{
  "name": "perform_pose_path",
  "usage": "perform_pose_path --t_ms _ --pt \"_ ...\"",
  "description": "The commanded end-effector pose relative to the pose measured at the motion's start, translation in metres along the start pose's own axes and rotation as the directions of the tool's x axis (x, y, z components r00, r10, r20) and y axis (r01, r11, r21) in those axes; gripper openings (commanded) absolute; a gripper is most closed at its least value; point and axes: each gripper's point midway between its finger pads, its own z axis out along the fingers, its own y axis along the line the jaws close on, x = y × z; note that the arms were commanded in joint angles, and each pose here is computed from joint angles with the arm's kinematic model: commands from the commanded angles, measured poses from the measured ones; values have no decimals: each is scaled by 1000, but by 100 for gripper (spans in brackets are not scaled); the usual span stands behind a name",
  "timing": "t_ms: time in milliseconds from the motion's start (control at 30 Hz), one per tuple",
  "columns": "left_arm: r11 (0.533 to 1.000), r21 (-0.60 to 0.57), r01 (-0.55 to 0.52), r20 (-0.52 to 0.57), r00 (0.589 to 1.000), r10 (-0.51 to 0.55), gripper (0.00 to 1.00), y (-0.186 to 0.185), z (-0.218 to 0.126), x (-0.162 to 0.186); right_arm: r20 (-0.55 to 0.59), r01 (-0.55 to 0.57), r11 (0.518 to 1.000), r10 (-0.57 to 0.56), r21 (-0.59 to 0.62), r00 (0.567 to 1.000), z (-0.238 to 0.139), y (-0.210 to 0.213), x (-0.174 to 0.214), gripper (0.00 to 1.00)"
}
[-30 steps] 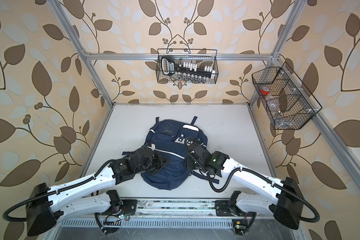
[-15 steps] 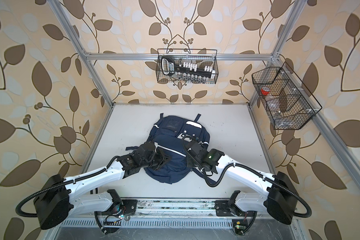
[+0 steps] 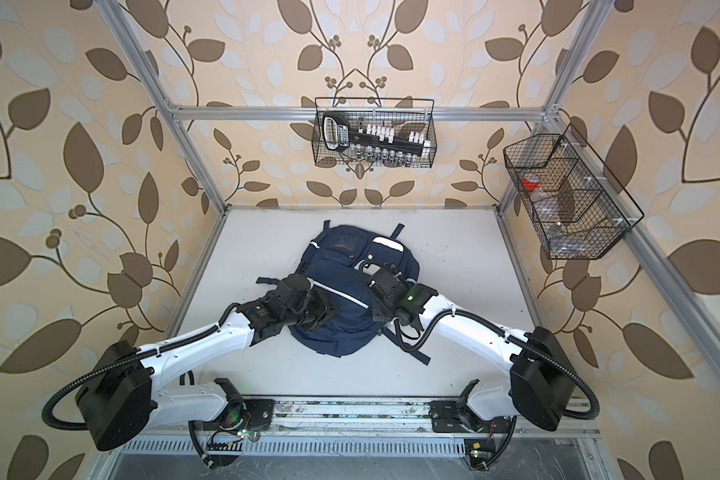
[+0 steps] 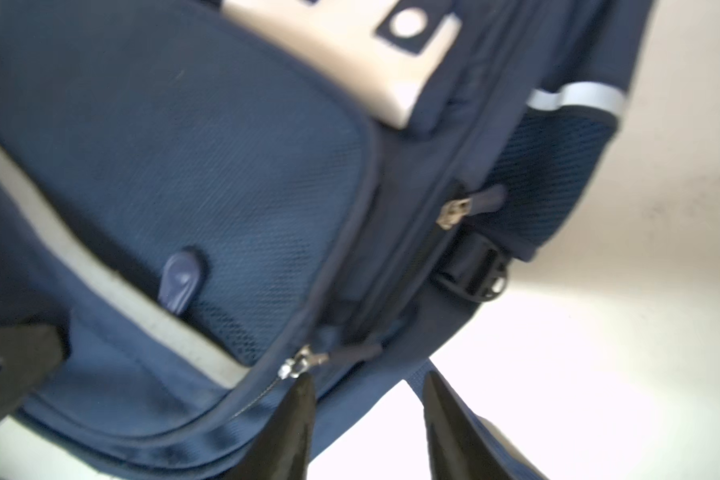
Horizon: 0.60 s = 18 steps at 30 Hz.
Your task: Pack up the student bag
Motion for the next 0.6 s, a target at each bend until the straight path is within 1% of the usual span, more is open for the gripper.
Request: perform_pose_path --t_ms 0,67,133,200,300,333,400,467,500,533,567 --pt "999 -24 -24 27 999 24 39 4 -9 -7 113 -7 1000 9 -21 994 -40 -3 -19 55" --pt "998 -34 -54 46 997 56 51 -3 -21 -10 165 -18 998 28 -61 986 -64 -5 -26 58" --pt "995 -27 -101 71 992 102 56 -15 -38 -13 208 -27 996 45 -87 977 -85 -11 -31 61" --pt "985 13 -173 103 980 171 60 -36 -59 -15 263 -29 994 57 -106 963 -105 -19 -37 61" --pt "955 37 -293 192 940 281 66 -61 -100 -23 369 -59 992 96 -108 924 -134 -40 -45 63" --pt "939 37 -341 232 917 324 68 -71 -116 -26 411 -81 991 118 -106 904 -142 -51 -46 66" --pt "904 -27 -426 306 858 413 72 -78 -146 -37 487 -117 986 161 -119 858 -155 -68 -48 76" --pt "877 -167 -451 406 779 478 78 -72 -176 -58 547 -154 982 191 -112 815 -152 -88 -39 95" --pt "860 -242 -450 442 738 511 80 -66 -186 -69 566 -185 976 217 -114 796 -146 -98 -32 95" --pt "841 -338 -423 493 681 541 80 -57 -199 -84 605 -209 971 236 -116 761 -139 -108 -27 93" --pt "810 -421 -409 526 618 585 81 -49 -205 -97 646 -231 966 249 -114 722 -136 -119 -24 93"
